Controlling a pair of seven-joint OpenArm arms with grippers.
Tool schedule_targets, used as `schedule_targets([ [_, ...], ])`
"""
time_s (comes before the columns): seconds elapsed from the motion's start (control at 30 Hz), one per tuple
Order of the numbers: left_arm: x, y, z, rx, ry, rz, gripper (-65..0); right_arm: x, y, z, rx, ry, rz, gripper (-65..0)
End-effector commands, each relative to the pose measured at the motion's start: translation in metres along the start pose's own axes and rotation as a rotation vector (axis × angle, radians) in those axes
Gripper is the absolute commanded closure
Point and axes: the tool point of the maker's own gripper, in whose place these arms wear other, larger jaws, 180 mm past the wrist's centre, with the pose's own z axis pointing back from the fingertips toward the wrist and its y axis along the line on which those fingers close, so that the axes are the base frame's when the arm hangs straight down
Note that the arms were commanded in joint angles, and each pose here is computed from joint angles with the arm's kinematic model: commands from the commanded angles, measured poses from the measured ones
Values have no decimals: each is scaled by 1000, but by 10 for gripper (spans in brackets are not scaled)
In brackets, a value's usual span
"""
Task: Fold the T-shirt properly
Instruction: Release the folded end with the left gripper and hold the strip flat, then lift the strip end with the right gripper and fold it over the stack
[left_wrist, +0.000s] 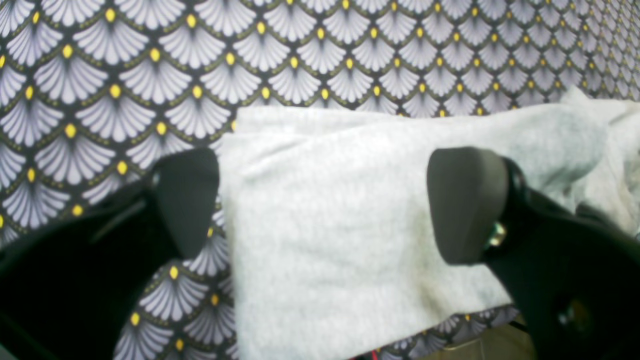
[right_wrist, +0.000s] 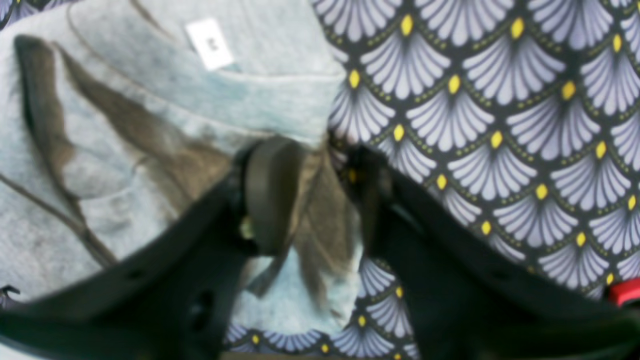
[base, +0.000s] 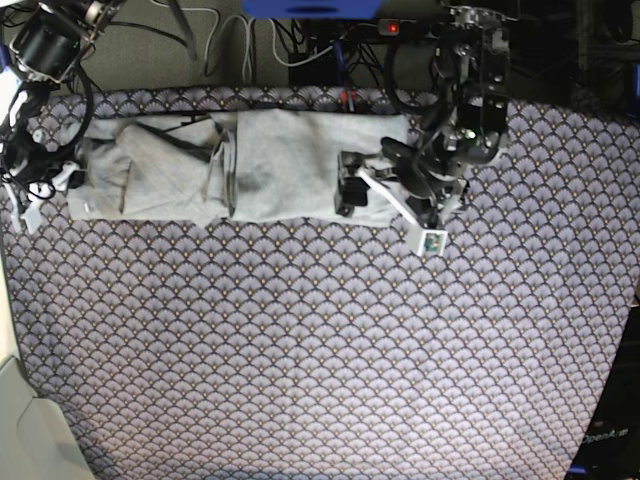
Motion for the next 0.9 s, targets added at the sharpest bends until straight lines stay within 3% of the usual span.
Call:
schedule_targets([
  [0.0, 12, -4, 2, -15, -39, -7, -650, -10, -3, 1, -15, 59, 12, -165],
  [0.23, 12, -4, 2, -15, -39, -7, -650, -24, 12, -7, 17, 82, -2, -1],
  [0.5, 9, -3, 2, -9, -32, -8, -650, 12, 16, 30, -73, -40, 90, 0],
  [0.87, 16, 29, 11, 61, -62, 51, -650, 25, 29, 66, -152, -77, 159, 0],
])
